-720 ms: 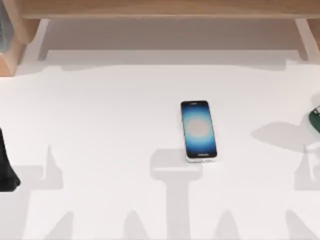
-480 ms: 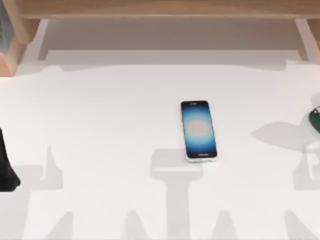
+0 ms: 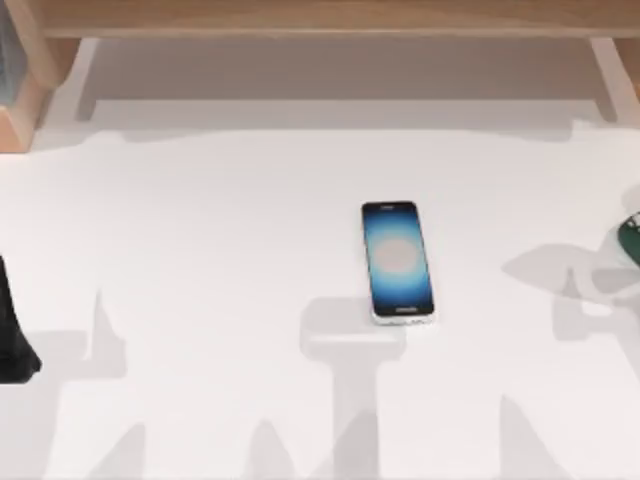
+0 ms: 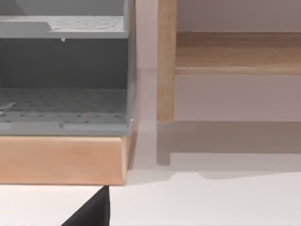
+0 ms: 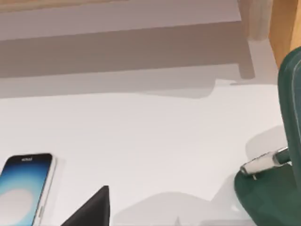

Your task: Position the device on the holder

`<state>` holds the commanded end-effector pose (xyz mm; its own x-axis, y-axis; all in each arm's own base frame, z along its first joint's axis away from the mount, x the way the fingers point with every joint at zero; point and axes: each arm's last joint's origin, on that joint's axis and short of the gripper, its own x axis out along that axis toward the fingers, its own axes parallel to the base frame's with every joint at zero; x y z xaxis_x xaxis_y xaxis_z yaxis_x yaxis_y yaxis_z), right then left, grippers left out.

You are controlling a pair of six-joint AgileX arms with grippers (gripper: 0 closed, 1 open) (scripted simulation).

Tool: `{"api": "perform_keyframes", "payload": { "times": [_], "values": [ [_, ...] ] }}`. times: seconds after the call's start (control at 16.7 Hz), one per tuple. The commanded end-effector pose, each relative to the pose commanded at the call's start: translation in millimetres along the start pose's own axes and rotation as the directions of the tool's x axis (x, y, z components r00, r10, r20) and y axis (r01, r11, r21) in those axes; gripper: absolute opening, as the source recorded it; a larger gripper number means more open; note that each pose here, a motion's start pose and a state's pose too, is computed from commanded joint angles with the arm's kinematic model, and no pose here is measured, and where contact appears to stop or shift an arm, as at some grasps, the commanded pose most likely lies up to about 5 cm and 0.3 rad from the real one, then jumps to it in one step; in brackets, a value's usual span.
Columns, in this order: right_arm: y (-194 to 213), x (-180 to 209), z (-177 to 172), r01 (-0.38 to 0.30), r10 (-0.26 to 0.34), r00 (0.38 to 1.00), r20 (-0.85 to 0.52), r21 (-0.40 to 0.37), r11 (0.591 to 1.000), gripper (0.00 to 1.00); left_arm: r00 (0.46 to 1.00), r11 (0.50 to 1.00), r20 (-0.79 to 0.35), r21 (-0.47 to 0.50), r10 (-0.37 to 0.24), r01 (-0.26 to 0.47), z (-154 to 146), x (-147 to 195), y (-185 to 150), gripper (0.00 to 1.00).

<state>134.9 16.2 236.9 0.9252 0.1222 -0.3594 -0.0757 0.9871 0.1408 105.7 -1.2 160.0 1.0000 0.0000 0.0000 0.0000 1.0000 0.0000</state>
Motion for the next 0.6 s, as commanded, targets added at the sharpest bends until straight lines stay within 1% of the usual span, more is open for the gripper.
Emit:
{"api": "perform_keyframes", "payload": {
  "times": [0.18, 0.3, 0.48, 0.6],
  "values": [
    [18.5, 21.8, 44.8, -0.019, 0.028, 0.98, -0.195, 0.045, 0.999, 1.0, 1.0, 1.0, 0.0, 0.0, 0.0, 0.0, 0.0, 0.0, 0.0, 1.0],
    [35.3, 46.7, 71.8, -0.019, 0.04, 0.943, -0.329, 0.067, 0.998, 1.0, 1.0, 1.0, 0.0, 0.0, 0.0, 0.0, 0.0, 0.0, 0.0, 1.0],
    [67.5, 96.4, 99.1, -0.001, 0.042, 0.851, -0.524, 0.079, 0.997, 1.0, 1.0, 1.0, 0.0, 0.0, 0.0, 0.0, 0.0, 0.0, 0.0, 1.0],
    [92.5, 134.3, 105.1, 0.021, 0.028, 0.769, -0.639, 0.069, 0.997, 1.0, 1.0, 1.0, 0.0, 0.0, 0.0, 0.0, 0.0, 0.0, 0.0, 1.0]
  ]
}}
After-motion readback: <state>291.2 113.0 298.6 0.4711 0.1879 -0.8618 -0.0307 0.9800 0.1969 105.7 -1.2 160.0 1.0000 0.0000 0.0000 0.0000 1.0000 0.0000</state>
